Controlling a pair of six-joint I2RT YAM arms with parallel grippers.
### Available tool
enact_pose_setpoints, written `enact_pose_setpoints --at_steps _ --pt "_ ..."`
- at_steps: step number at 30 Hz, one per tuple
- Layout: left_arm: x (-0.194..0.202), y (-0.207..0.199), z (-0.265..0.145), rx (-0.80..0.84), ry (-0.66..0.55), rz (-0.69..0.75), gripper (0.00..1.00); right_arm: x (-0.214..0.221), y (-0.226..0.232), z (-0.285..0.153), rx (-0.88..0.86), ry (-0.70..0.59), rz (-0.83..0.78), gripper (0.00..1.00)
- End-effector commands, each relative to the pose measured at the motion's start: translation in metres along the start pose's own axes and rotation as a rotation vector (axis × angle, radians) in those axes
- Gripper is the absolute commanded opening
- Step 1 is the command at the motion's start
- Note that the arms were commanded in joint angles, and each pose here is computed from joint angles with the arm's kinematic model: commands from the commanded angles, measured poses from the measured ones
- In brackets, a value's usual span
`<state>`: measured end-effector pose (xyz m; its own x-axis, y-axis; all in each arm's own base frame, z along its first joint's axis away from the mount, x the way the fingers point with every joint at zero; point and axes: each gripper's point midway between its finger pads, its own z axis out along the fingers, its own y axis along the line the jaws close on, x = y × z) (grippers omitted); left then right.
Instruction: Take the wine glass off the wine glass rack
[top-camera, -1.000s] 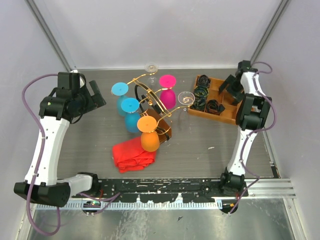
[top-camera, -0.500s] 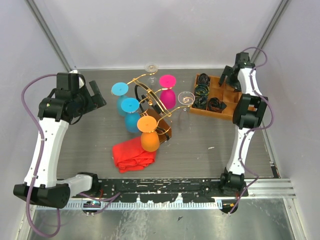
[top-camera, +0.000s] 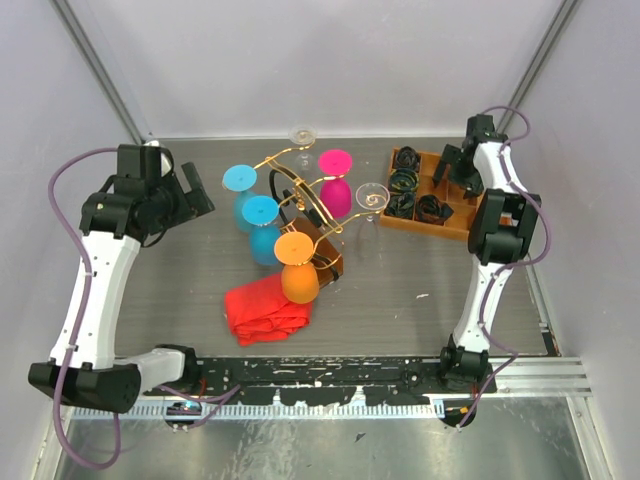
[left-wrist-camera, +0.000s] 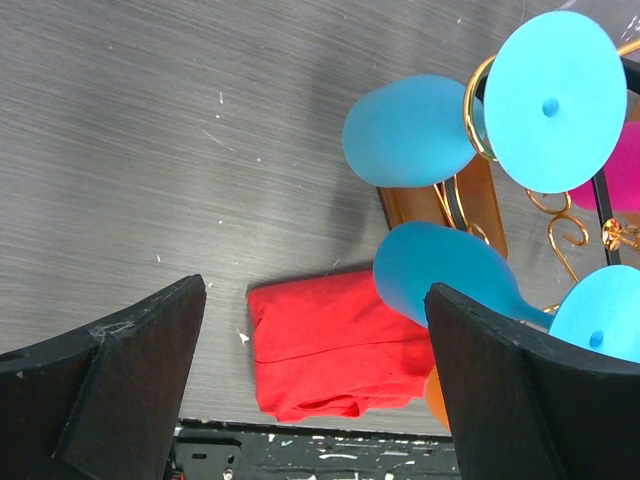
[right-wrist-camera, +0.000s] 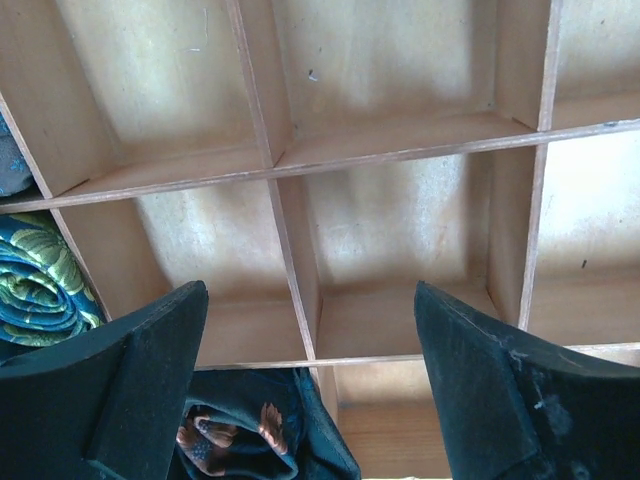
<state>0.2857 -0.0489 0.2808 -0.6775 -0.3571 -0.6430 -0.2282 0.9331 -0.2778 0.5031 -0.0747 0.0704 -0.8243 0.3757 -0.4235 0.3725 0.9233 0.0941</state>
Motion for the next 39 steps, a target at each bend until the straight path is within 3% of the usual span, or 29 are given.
enact_pose_setpoints --at_steps 1,6,15,25,32,35,39 --pt "0.007 -0.003 0.009 0.022 0.036 0.002 0.98 -0.01 0.011 0.003 -0.032 -0.001 -0.004 0.89" --pt "0.007 -0.004 0.011 0.023 0.041 -0.002 0.98 -0.021 0.014 0.02 -0.009 -0.022 -0.011 0.88" --pt "0.006 -0.007 0.013 0.035 0.045 -0.008 0.98 -0.075 0.012 0.031 0.076 -0.237 -0.11 0.88" --pt "0.002 -0.013 0.014 0.051 0.052 -0.004 0.98 -0.121 0.031 0.06 0.035 -0.378 -0.181 0.99" --pt "0.002 -0.012 0.013 0.048 0.066 0.011 0.98 -0.142 0.019 0.079 0.068 -0.453 -0.242 1.0" --pt "0.002 -0.014 0.012 0.053 0.07 0.006 0.98 -0.152 0.031 0.056 0.045 -0.538 -0.265 1.0" --pt "0.004 -0.017 0.007 0.079 0.064 -0.015 0.98 -0.176 0.063 -0.026 -0.009 -0.719 -0.291 1.0"
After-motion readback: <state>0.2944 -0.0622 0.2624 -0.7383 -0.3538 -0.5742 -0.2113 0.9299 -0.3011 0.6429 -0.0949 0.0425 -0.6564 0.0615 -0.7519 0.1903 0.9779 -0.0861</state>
